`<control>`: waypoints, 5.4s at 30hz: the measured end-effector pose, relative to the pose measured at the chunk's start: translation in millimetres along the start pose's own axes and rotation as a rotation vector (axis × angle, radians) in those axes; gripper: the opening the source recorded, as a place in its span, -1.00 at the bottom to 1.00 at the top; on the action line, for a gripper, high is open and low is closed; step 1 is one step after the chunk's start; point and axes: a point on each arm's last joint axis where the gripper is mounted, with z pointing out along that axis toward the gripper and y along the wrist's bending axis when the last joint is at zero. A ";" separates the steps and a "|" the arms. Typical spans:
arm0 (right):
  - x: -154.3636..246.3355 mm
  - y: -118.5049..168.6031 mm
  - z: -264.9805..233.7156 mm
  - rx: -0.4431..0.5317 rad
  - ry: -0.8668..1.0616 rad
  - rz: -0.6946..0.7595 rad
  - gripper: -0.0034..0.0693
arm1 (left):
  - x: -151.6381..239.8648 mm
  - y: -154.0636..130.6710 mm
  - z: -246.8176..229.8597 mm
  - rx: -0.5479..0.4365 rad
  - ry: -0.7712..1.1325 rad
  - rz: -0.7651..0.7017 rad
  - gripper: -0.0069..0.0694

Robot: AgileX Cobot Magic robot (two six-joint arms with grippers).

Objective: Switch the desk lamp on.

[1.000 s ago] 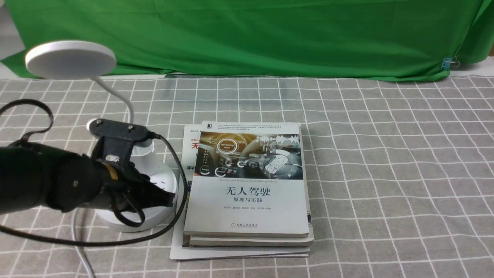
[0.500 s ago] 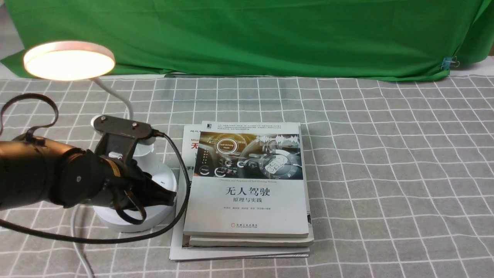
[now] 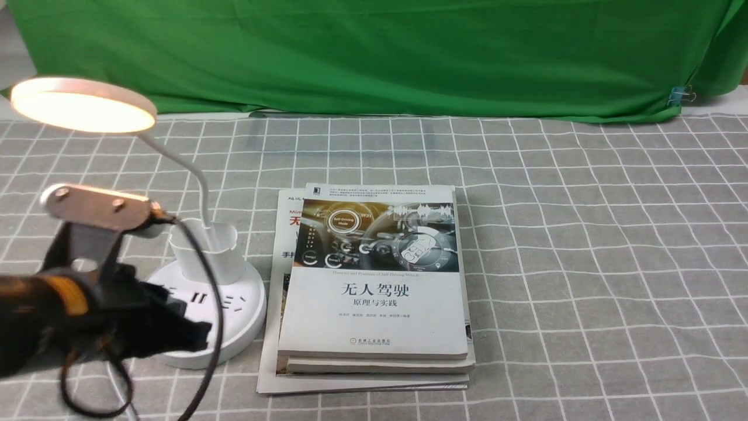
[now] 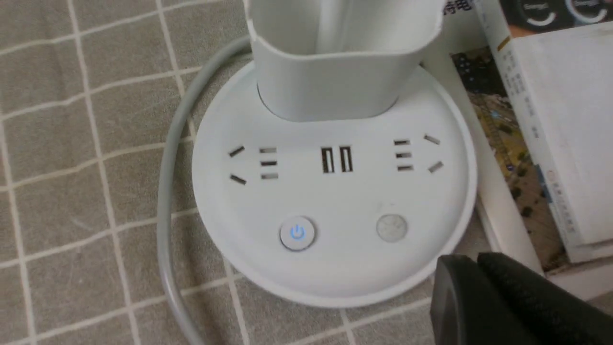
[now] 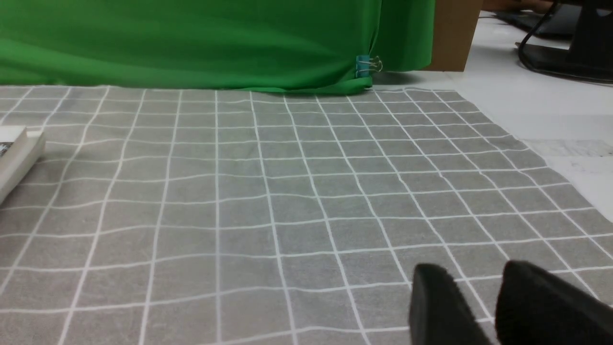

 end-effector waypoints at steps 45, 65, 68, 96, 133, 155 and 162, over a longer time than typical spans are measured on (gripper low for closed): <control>0.0 0.0 0.0 0.000 0.000 0.023 -0.23 | 101.2 13.3 -106.3 -0.288 -0.851 0.054 -0.77; 0.0 0.0 0.0 0.000 0.000 0.023 -0.23 | 133.9 15.5 -68.9 -0.259 -0.673 -0.033 -0.77; 0.0 0.0 0.0 0.000 0.000 0.023 -0.23 | 133.9 15.5 -68.9 -0.258 -0.673 -0.034 -0.77; 0.0 0.0 0.0 0.000 0.000 0.023 -0.23 | 133.8 15.5 -68.9 -0.255 -0.674 -0.043 -0.77; 0.0 0.0 0.0 0.000 0.000 0.023 -0.23 | 133.8 15.5 -68.9 -0.253 -0.675 -0.048 -0.77; 0.0 0.0 0.0 0.000 0.000 0.023 -0.23 | 133.8 15.5 -68.9 -0.253 -0.675 -0.048 -0.77; 0.0 0.0 0.0 0.000 0.000 0.023 -0.23 | 133.8 15.4 -68.9 -0.252 -0.675 -0.049 -0.77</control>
